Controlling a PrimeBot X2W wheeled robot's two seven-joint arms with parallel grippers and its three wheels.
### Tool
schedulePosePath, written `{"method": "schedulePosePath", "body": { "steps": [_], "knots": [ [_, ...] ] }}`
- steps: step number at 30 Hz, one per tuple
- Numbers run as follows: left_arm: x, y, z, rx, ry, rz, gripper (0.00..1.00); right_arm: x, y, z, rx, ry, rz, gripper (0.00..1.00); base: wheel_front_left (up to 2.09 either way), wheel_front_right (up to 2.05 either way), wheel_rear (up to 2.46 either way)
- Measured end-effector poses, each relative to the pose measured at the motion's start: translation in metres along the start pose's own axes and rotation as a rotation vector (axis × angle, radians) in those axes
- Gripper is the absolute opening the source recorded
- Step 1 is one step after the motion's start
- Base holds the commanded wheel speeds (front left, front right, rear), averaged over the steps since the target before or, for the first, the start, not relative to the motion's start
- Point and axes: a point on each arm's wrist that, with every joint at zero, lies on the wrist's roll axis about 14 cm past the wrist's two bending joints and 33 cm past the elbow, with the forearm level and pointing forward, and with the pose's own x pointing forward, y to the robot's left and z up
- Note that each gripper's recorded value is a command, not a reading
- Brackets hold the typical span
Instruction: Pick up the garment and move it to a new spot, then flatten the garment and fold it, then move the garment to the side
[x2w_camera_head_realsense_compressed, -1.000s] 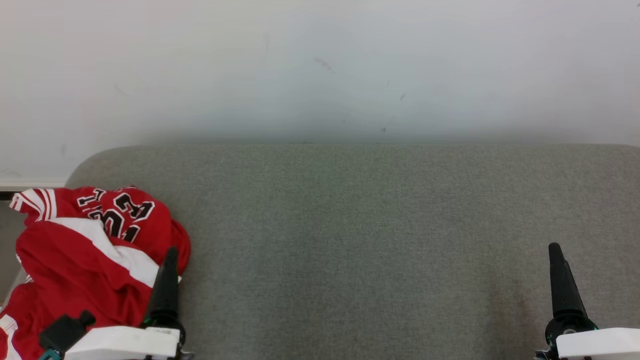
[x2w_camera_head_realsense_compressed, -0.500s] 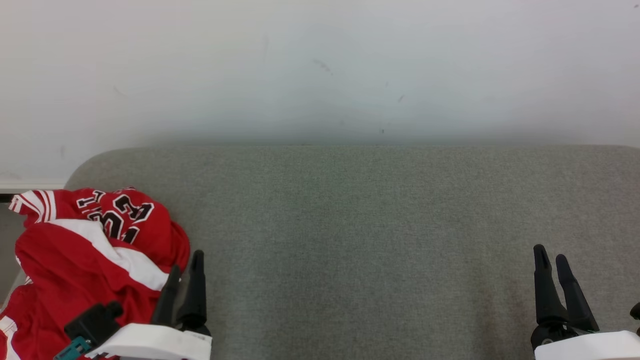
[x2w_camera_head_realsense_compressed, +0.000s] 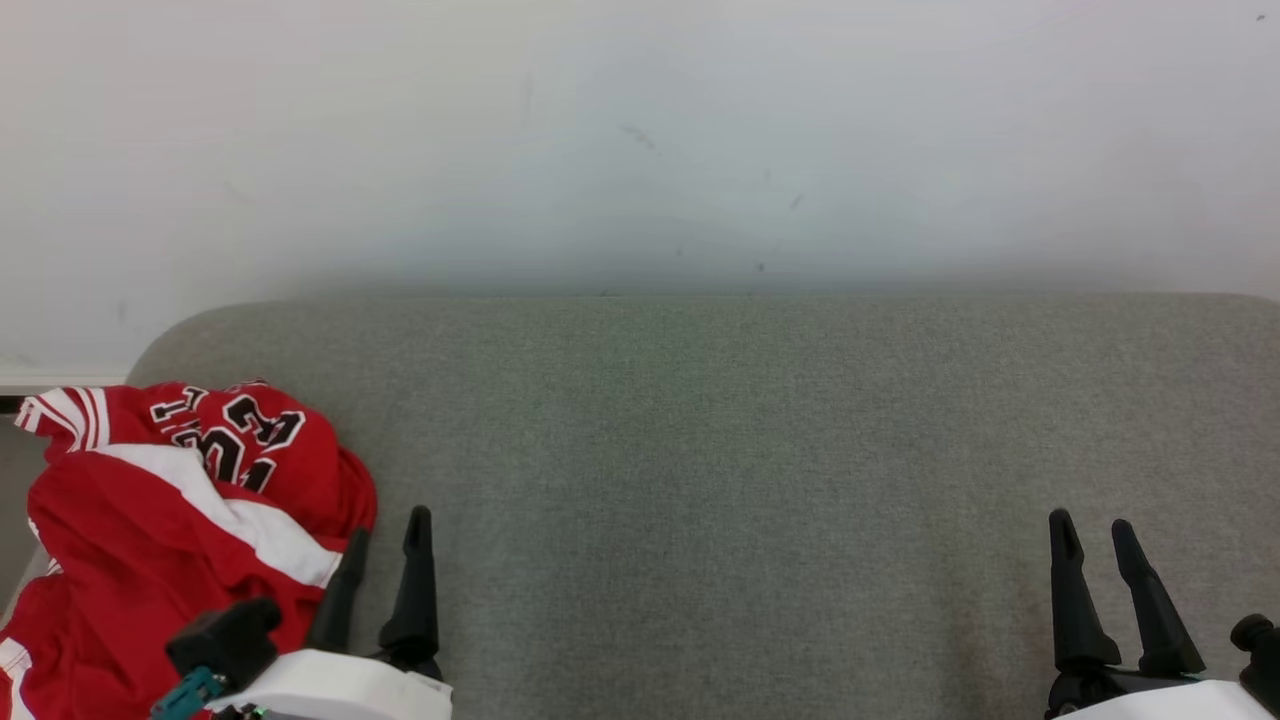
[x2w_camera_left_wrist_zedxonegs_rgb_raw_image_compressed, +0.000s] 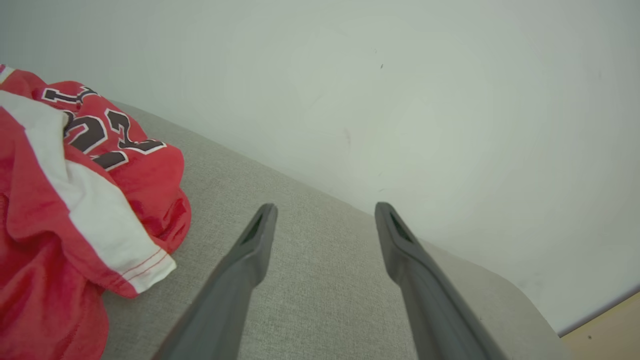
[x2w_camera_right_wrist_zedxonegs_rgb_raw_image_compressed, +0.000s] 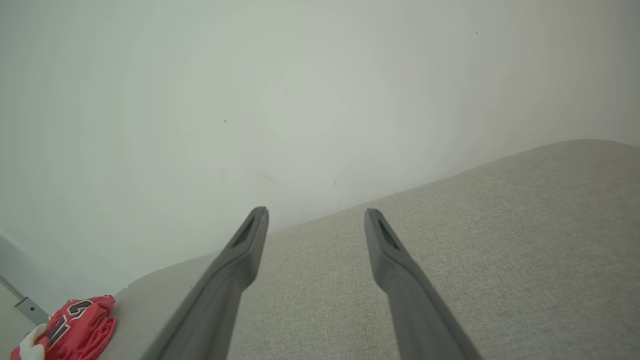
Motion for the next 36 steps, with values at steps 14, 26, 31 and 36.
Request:
{"method": "schedulePosePath", "body": {
  "steps": [14,26,31,36],
  "knots": [
    [-0.001,-0.003,-0.008,0.132,0.007,-0.016,1.0,-0.001,0.003,0.001,-0.127,-0.017,0.015,1.0,0.0,0.0,0.0],
    [-0.001,-0.011,-0.007,0.238,-0.016,-0.05,1.0,-0.002,0.009,0.001,-0.224,-0.027,0.043,1.0,0.0,0.0,0.0],
    [-0.001,-0.013,-0.006,0.275,-0.024,-0.059,1.0,-0.002,0.013,0.002,-0.259,-0.034,0.057,1.0,0.0,0.0,0.0],
    [-0.001,-0.014,-0.007,0.305,-0.029,-0.068,1.0,-0.002,0.016,0.003,-0.291,-0.044,0.071,1.0,0.0,0.0,0.0]
  ]
}}
